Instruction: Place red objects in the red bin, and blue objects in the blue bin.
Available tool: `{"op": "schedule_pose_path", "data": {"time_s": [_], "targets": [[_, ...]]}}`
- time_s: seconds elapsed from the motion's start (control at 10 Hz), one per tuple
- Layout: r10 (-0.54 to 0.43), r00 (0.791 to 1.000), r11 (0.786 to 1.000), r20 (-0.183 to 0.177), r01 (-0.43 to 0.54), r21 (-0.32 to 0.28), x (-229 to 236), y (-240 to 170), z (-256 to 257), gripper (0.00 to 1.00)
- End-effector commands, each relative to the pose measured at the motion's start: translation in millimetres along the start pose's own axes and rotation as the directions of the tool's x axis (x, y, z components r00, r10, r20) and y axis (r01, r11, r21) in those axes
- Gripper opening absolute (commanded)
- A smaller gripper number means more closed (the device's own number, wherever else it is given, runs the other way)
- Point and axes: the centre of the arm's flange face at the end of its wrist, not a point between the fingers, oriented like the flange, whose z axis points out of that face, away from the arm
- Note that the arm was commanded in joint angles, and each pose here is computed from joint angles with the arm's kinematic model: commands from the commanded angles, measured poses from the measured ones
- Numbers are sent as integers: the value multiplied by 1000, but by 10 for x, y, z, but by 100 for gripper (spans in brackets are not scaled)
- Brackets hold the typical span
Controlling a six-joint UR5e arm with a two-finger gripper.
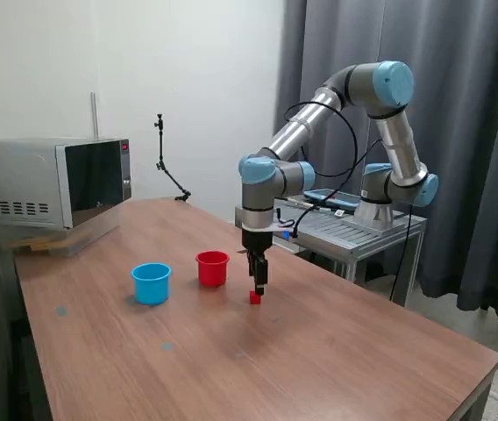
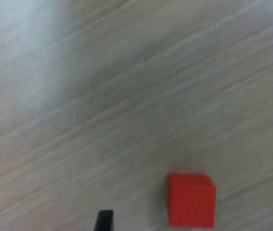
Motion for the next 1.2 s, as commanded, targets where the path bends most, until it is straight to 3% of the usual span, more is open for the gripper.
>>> {"op": "schedule_pose_path", "data": {"time_s": [0.0, 1.1], "targets": [[-7, 1000, 1000, -1, 7, 1, -6, 43, 35, 100], [-113, 994, 993, -12, 113, 28, 53, 10, 240, 100]]}}
